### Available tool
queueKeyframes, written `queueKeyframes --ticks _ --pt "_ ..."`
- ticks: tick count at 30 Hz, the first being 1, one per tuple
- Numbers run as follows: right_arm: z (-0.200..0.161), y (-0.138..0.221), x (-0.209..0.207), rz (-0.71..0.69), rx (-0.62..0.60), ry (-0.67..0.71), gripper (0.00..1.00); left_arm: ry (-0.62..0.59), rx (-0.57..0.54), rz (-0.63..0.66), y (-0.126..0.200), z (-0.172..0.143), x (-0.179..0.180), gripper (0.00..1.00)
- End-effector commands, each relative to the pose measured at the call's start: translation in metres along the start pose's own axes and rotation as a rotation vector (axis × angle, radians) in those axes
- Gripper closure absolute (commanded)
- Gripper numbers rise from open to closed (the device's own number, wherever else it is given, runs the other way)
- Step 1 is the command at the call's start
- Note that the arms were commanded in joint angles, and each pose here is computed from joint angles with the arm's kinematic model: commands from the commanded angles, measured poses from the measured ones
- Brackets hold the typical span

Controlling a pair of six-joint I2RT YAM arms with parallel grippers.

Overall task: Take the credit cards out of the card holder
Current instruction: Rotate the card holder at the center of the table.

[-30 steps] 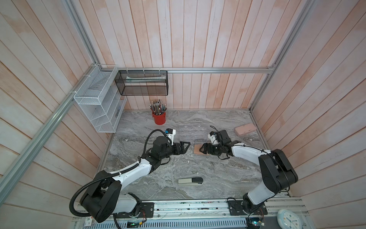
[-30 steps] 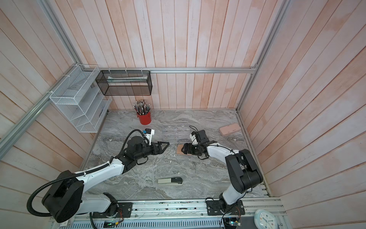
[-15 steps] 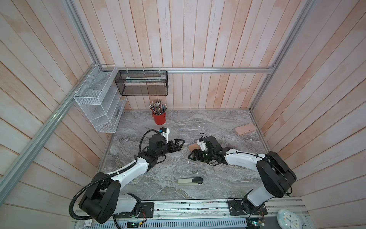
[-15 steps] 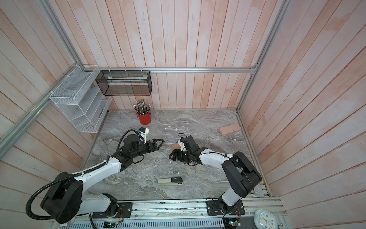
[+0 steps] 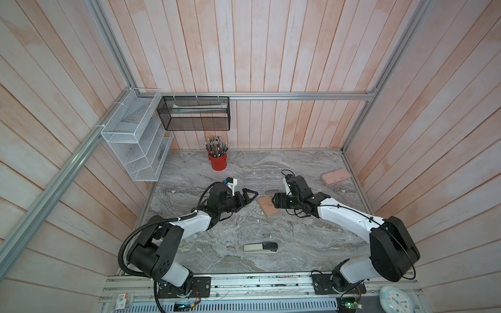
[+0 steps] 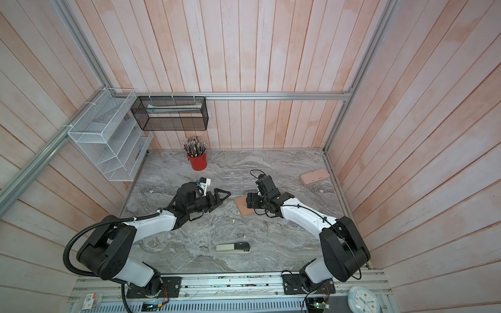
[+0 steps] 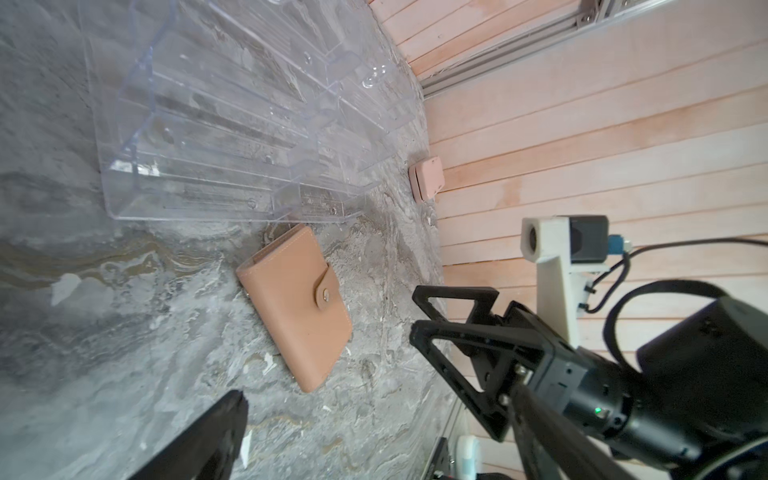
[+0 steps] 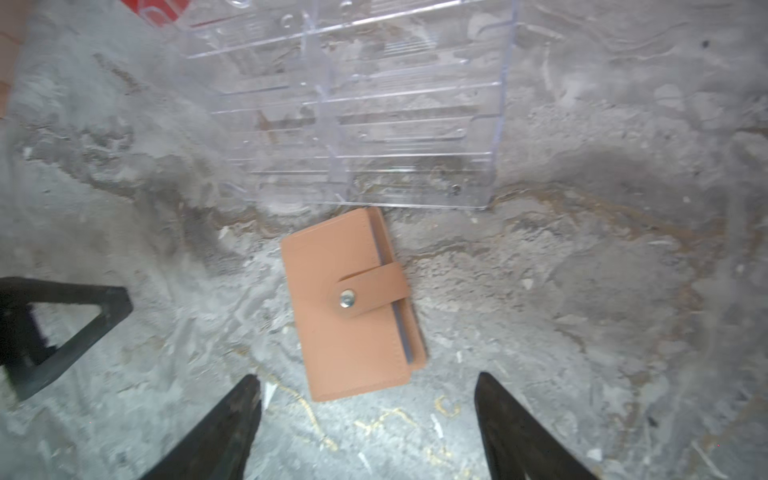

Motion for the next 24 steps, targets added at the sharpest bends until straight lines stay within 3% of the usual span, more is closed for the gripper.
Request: queueKeyframes --ticks 1,16,24 --pt "-0.006 -0.017 -0.012 -0.079 0.037 0.070 0.18 0.090 0.006 -0.134 -0.009 0.009 -0.029 0.00" --pt "0.002 -0.037 -0.003 -0.030 0.054 0.088 0.22 0.278 0.025 -0.108 -0.066 0.012 -0.031 0.00" --pt "0.002 -0.045 0.002 0.004 0.057 0.097 0.24 0.380 0.023 -0.092 -0.080 0.006 -0.005 0.00"
Point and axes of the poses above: each gripper's point midway between its finger pads, its own y axis back along the fingers, its own x axis along the line the jaws close on, z = x × y, the point moved 5 cm from there along y, back along the fingers, and after that the axes turned 9 degrees about y, right-handed, at the moved point
